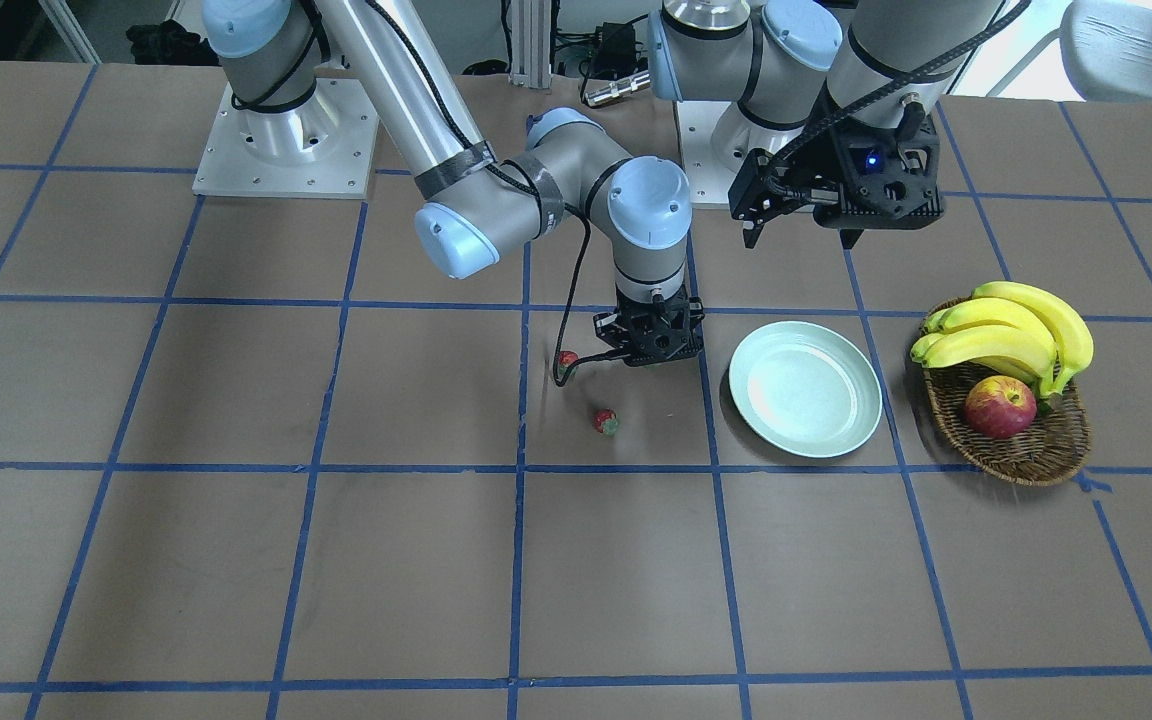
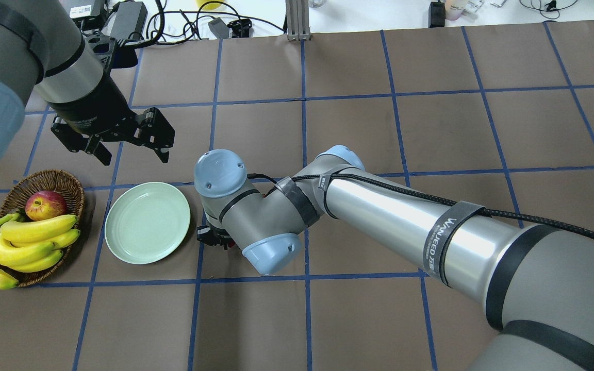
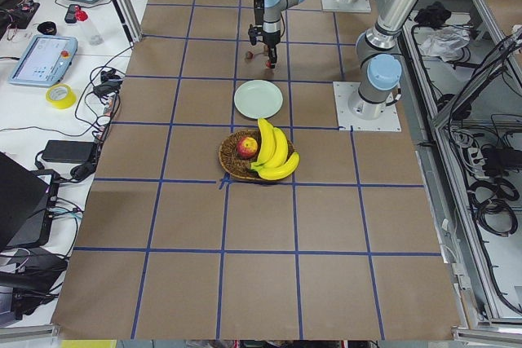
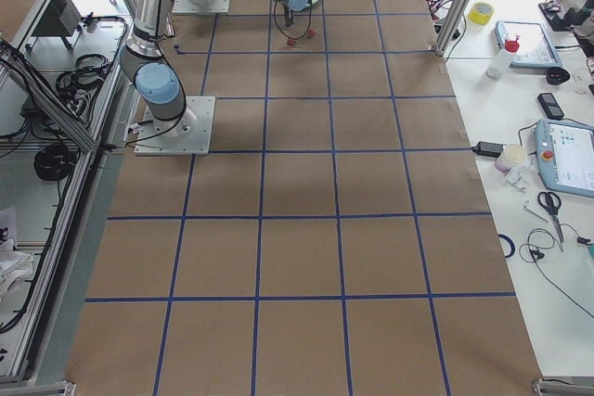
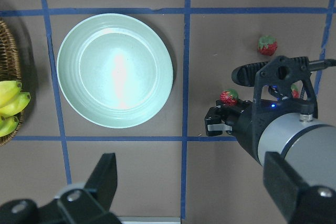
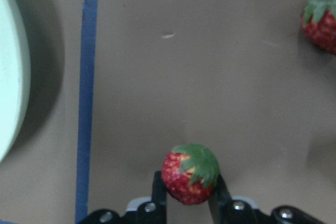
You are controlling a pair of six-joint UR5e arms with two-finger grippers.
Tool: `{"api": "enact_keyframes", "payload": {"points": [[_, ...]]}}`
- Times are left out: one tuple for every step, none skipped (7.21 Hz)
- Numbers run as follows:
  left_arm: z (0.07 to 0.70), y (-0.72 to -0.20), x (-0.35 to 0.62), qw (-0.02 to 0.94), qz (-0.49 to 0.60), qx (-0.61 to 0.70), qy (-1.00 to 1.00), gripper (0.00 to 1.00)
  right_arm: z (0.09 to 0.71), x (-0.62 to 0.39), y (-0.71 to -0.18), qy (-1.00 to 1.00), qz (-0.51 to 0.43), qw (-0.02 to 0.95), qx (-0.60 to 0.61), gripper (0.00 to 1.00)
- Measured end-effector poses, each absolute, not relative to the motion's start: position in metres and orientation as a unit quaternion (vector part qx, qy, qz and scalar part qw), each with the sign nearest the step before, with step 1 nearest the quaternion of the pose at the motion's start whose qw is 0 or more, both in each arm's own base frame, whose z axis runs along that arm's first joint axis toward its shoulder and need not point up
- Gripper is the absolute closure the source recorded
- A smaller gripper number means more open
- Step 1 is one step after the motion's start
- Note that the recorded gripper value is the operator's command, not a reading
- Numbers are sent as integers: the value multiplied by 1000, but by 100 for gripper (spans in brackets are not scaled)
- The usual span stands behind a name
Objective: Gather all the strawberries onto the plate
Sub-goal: 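Carry the last strawberry near the others by the plate and release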
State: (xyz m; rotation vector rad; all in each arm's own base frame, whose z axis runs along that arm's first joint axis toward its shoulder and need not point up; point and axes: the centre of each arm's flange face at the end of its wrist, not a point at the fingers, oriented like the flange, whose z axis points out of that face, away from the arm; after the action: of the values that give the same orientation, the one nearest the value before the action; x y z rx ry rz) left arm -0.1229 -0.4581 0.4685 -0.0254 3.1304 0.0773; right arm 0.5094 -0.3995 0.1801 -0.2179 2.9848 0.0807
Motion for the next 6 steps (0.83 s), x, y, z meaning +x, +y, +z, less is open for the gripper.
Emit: {"api": "enact_keyframes", "payload": {"points": [[469, -458, -123, 5, 24, -8, 1000, 0, 180, 509, -399, 993, 29, 72, -92, 77], [469, -458, -123, 5, 25, -8, 1000, 0, 179, 509, -399, 991, 32, 70, -112, 75], [468, -458, -123, 5, 25, -8, 1000, 0, 178, 508, -398, 989, 34, 68, -125, 43], [468, -458, -123, 5, 25, -8, 1000, 0, 177, 508, -397, 989, 36, 67, -129, 0], [468, -458, -123, 5, 25, -8, 1000, 0, 177, 507, -397, 989, 36, 67, -130, 0], [468, -458, -123, 5, 25, -8, 1000, 0, 177, 507, -397, 988, 37, 67, -131, 0]]}}
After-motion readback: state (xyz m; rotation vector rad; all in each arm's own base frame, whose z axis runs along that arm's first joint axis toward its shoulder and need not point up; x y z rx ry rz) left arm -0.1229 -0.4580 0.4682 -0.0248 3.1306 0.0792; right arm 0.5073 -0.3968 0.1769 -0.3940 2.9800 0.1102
